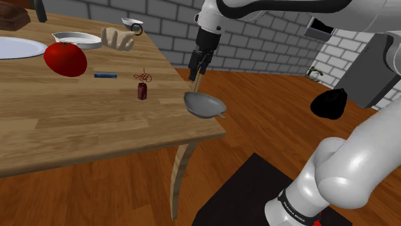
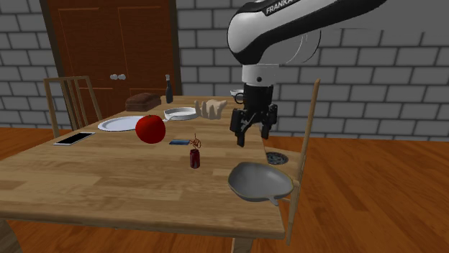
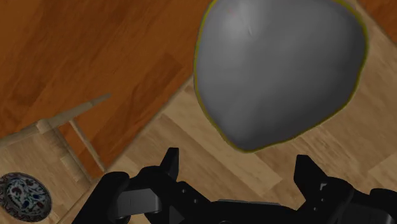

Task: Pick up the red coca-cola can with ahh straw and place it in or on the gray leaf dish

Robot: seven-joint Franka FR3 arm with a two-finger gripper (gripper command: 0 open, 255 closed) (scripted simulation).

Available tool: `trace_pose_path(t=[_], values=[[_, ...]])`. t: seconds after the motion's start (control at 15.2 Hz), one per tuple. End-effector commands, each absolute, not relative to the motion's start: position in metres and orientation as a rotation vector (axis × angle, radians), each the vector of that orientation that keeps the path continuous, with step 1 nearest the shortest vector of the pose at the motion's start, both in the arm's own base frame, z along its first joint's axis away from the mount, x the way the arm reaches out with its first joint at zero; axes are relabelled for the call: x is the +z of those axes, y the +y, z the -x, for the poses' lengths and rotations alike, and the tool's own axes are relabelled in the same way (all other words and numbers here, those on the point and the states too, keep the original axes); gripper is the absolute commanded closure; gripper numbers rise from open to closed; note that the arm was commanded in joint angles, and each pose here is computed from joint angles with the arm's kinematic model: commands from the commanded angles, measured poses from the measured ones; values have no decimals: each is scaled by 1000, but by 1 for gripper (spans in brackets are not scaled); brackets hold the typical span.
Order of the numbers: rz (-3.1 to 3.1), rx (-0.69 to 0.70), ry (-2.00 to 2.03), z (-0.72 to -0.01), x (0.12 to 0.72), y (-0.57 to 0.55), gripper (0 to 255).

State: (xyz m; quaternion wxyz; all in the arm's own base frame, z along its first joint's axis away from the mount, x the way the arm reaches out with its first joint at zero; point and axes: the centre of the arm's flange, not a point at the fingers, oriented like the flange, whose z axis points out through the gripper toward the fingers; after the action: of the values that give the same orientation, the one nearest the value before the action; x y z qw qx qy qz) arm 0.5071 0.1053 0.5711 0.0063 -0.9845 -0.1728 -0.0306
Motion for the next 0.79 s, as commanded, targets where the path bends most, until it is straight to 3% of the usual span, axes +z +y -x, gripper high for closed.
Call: trace_pose_path(t=[0.0,0.73], values=[[3056,-103,-623,-528,569,122,0],[2893,-131,-1043,-615,559,229,0]])
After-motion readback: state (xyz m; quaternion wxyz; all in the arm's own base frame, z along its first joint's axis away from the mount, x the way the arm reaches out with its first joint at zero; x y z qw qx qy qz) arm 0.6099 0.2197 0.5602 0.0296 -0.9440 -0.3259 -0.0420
